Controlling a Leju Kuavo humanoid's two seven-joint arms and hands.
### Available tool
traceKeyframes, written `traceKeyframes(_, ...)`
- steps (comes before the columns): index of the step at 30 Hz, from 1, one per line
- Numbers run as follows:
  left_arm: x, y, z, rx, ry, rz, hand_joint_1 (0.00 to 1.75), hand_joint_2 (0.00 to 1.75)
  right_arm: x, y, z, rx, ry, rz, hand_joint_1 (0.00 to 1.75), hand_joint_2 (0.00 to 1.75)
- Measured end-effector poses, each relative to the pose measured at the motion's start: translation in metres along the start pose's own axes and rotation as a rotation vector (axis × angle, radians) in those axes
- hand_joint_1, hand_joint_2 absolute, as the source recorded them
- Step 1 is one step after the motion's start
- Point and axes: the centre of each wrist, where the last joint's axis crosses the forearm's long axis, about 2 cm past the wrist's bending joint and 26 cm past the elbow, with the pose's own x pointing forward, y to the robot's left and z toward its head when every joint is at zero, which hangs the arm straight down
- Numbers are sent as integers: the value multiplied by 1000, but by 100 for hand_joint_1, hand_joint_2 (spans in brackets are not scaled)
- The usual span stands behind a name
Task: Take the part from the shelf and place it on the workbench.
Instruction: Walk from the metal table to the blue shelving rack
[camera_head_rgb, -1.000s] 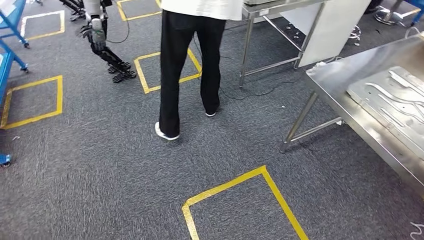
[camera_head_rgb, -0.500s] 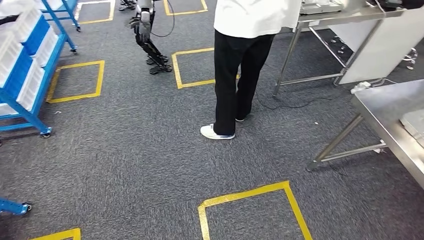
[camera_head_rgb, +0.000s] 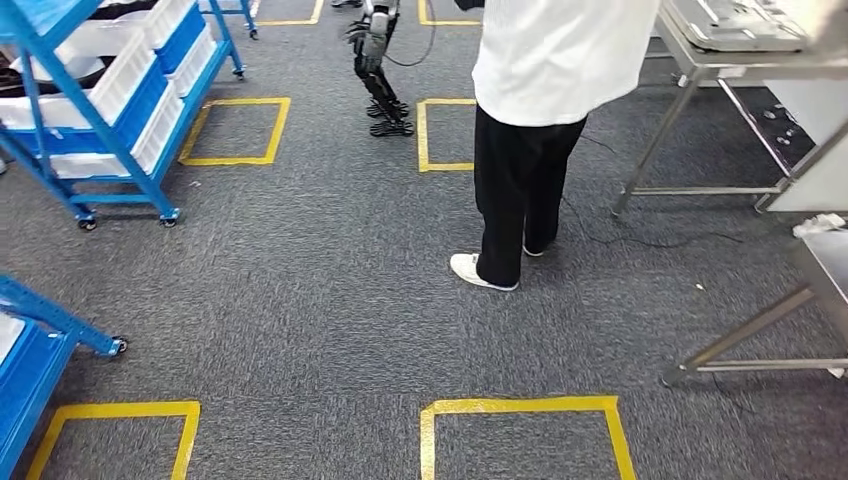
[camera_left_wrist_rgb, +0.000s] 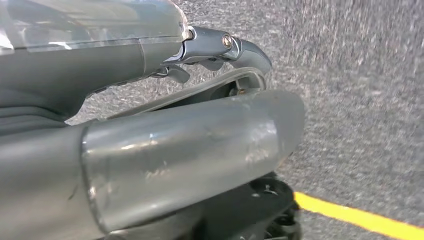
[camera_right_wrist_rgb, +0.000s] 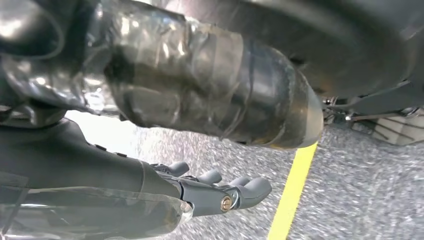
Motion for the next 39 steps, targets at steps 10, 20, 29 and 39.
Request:
traceKeyframes(10,1,-1,0,-2,-3,-5,0,0,0,0,0,0,-2,12,0,0)
traceKeyframes(20,-1,-2,1,-4,5,-6,0,0,1,-3,0,4,-3,16,0,0)
traceKeyframes(29,-1,-3,1,-3,8,-6,0,0,-3,-2,0,7,4,20,0,0)
traceKeyframes(39,2,-2,0,0,4,-6,0,0,1,-3,0,6,-3,26,0,0)
